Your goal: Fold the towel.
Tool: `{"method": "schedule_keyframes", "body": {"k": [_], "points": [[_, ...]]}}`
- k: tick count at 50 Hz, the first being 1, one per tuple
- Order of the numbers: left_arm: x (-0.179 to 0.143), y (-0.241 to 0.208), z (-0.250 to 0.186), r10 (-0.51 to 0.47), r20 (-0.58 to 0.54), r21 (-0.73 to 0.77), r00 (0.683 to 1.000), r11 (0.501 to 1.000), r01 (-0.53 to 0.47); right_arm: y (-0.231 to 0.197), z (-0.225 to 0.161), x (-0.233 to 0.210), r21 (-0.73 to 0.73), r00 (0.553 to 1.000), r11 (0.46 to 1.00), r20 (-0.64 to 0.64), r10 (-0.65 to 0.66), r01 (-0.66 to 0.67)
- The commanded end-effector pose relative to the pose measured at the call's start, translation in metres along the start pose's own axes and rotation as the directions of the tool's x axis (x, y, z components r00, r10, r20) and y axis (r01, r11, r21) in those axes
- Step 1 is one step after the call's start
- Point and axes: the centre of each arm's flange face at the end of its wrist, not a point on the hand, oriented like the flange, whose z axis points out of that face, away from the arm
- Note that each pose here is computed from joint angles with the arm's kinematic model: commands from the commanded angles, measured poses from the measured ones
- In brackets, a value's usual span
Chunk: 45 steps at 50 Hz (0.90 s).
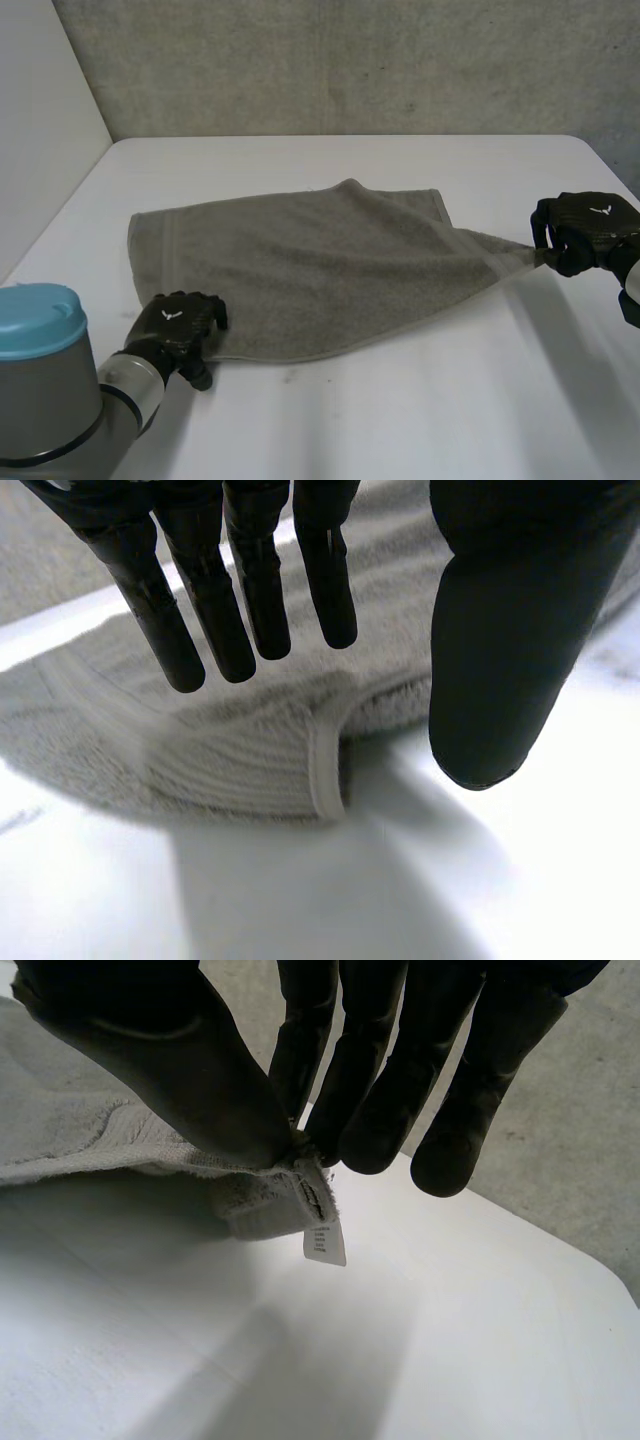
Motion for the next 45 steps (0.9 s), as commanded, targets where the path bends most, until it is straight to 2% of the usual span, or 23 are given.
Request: {"method": "schedule_keyframes", "body": {"k": [1, 6, 8, 11, 14, 16, 17, 19, 22, 26, 27, 28, 29, 30, 31, 33, 34, 36, 40, 42, 43, 44, 45], "points": [[-0.002, 0.001, 0.017, -0.001, 0.014, 0.028, 1.0, 1.0, 0.001, 0.0, 0.0, 0.001, 0.0, 1.0, 1.0, -0.004, 0.0, 0.0], [-0.01, -0.009, 0.033, -0.012, 0.061, 0.12, 0.998, 0.993, 0.005, 0.0, 0.0, 0.001, 0.003, 1.0, 1.0, -0.004, -0.001, 0.001], [-0.019, -0.017, 0.041, -0.018, 0.111, 0.164, 0.994, 0.986, 0.0, 0.0, 0.0, 0.002, 0.003, 1.0, 1.0, -0.005, -0.001, 0.001], [-0.022, -0.019, 0.043, -0.009, 0.136, 0.17, 0.991, 0.985, -0.014, -0.001, 0.001, 0.002, 0.005, 1.0, 1.0, -0.006, -0.001, 0.001], [-0.029, -0.023, 0.043, 0.033, 0.18, 0.171, 0.983, 0.983, -0.064, -0.004, 0.001, 0.003, 0.011, 1.0, 1.0, -0.008, -0.005, 0.005], [-0.037, -0.032, 0.04, 0.099, 0.222, 0.176, 0.97, 0.974, -0.14, -0.006, 0.001, 0.003, 0.015, 1.0, 1.0, -0.011, -0.008, 0.008], [-0.037, -0.032, 0.04, 0.099, 0.222, 0.176, 0.97, 0.974, -0.14, -0.01, 0.0, 0.005, 0.029, 1.0, 0.999, -0.017, -0.019, 0.019], [-0.044, -0.052, 0.029, 0.158, 0.261, 0.202, 0.952, 0.956, -0.214, -0.017, 0.0, 0.006, 0.045, 0.999, 0.999, -0.024, -0.029, 0.03], [-0.042, -0.065, 0.021, 0.181, 0.264, 0.228, 0.947, 0.943, -0.244, -0.043, -0.006, 0.01, 0.105, 0.998, 0.993, -0.043, -0.053, 0.057], [-0.029, -0.121, -0.017, 0.192, 0.245, 0.349, 0.95, 0.897, -0.271, -0.074, -0.02, 0.01, 0.153, 0.996, 0.985, -0.055, -0.076, 0.084], [-0.029, -0.121, -0.017, 0.192, 0.245, 0.35, 0.95, 0.897, -0.272, -0.092, -0.029, 0.012, 0.181, 0.994, 0.979, -0.065, -0.088, 0.098], [-0.025, -0.144, -0.034, 0.2, 0.223, 0.388, 0.954, 0.879, -0.275, -0.111, -0.038, 0.013, 0.208, 0.992, 0.972, -0.077, -0.097, 0.111], [-0.025, -0.144, -0.034, 0.2, 0.223, 0.389, 0.954, 0.879, -0.275, -0.111, -0.038, 0.013, 0.208, 0.992, 0.972, -0.077, -0.097, 0.111], [-0.023, -0.165, -0.053, 0.211, 0.195, 0.418, 0.958, 0.865, -0.276, -0.13, -0.047, 0.015, 0.238, 0.99, 0.963, -0.09, -0.107, 0.126], [-0.022, -0.182, -0.066, 0.222, 0.17, 0.437, 0.96, 0.856, -0.276, -0.13, -0.047, 0.015, 0.238, 0.99, 0.963, -0.09, -0.107, 0.126], [-0.021, -0.196, -0.079, 0.232, 0.151, 0.454, 0.961, 0.847, -0.276, -0.165, -0.068, 0.018, 0.298, 0.983, 0.94, -0.128, -0.133, 0.166], [-0.021, -0.209, -0.09, 0.237, 0.143, 0.463, 0.961, 0.842, -0.277, -0.165, -0.068, 0.018, 0.298, 0.983, 0.94, -0.128, -0.133, 0.166], [-0.024, -0.22, -0.098, 0.234, 0.147, 0.467, 0.961, 0.84, -0.276, -0.192, -0.086, 0.017, 0.342, 0.976, 0.919, -0.152, -0.154, 0.198], [-0.027, -0.229, -0.104, 0.234, 0.147, 0.453, 0.961, 0.848, -0.275, -0.198, -0.094, 0.012, 0.329, 0.979, 0.925, -0.125, -0.158, 0.191], [-0.032, -0.221, -0.099, 0.23, 0.143, 0.406, 0.963, 0.873, -0.269, -0.194, -0.094, 0.009, 0.303, 0.983, 0.937, -0.104, -0.151, 0.176], [-0.032, -0.221, -0.099, 0.23, 0.143, 0.406, 0.963, 0.874, -0.269, -0.185, -0.091, 0.007, 0.265, 0.987, 0.952, -0.084, -0.135, 0.152], [-0.034, -0.208, -0.09, 0.23, 0.137, 0.357, 0.964, 0.896, -0.265, -0.17, -0.085, 0.006, 0.213, 0.991, 0.969, -0.061, -0.117, 0.128], [-0.034, -0.208, -0.09, 0.23, 0.137, 0.357, 0.964, 0.896, -0.265, -0.169, -0.085, 0.006, 0.212, 0.991, 0.969, -0.061, -0.117, 0.128]]}}
